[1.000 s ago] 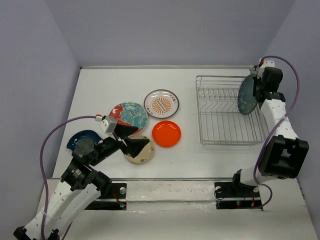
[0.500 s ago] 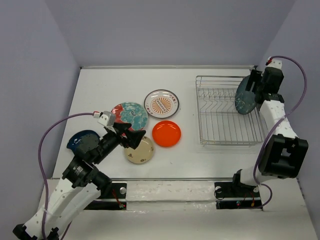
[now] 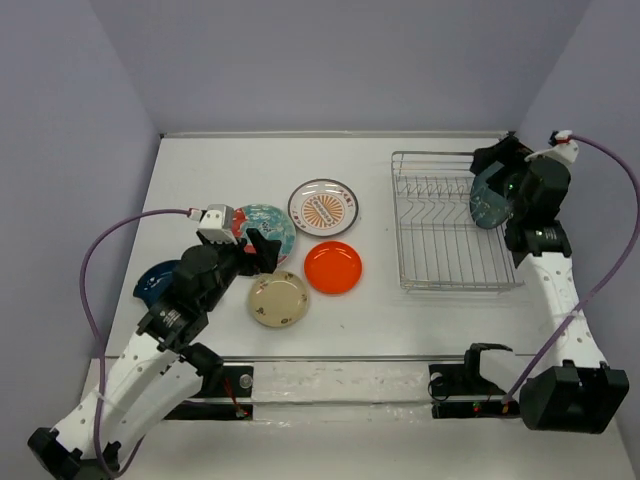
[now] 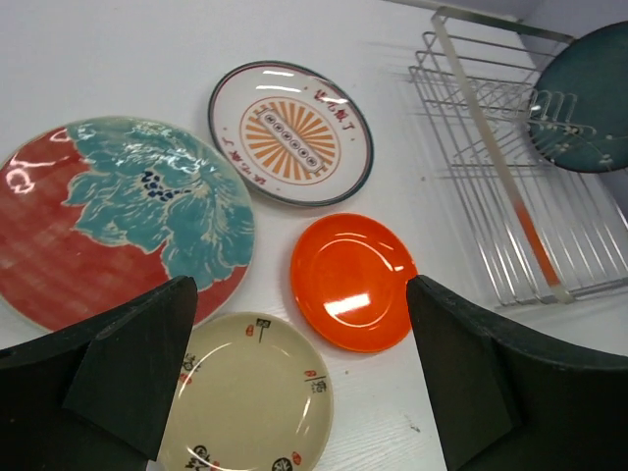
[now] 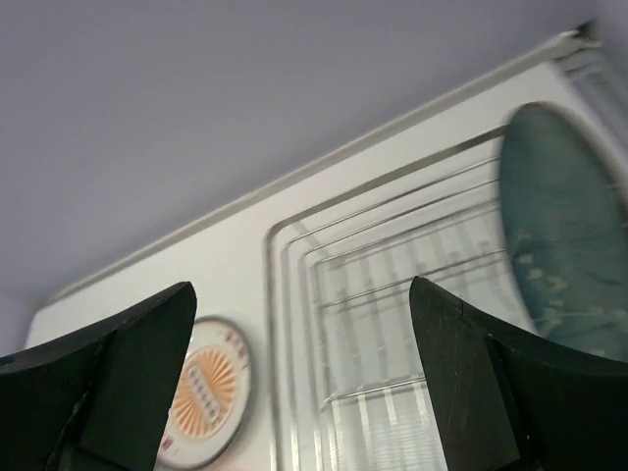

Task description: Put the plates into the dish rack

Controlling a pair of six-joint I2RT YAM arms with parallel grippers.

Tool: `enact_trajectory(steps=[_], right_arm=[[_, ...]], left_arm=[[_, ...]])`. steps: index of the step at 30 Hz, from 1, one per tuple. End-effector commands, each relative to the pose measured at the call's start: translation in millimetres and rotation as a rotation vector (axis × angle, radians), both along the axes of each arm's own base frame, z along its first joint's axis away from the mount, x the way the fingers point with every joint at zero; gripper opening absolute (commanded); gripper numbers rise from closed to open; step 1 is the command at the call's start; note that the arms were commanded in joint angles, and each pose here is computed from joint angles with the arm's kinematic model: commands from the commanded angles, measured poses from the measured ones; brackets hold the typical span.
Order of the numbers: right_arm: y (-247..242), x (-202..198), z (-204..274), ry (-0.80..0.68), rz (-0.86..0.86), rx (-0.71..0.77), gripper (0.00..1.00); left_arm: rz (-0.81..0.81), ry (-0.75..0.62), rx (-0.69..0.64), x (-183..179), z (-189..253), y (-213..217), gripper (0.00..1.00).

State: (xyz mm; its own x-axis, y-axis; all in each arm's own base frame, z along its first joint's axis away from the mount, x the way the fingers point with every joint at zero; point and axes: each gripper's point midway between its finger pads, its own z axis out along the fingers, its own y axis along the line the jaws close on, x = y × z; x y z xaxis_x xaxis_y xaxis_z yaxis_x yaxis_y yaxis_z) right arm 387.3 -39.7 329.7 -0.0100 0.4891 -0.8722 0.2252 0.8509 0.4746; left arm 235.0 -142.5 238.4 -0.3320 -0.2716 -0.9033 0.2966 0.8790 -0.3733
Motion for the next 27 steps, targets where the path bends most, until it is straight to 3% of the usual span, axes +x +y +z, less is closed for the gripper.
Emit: enact_trajectory(steps=[1,7,13,27], right_arm=[[99,-9,-4,-0.071,0.336,0.076,0.94],[163,-45,-44,-0.027,0.58,0.104,0.92],[190,-69,-64,-0.016,0.696,0.112,0.91],[205,-84,-58,-0.051,0.788,0.152,0.89]], left_arm=[[0.137,0.067,-0.025,20,-9,20,0.99],[0.322,0.252,-0.155,36,-72,62,0.96],[0.496,0.308,-0.312,55,-104,83,0.89],[0.721,0.374,-0.274,84,-154,136,0.88]])
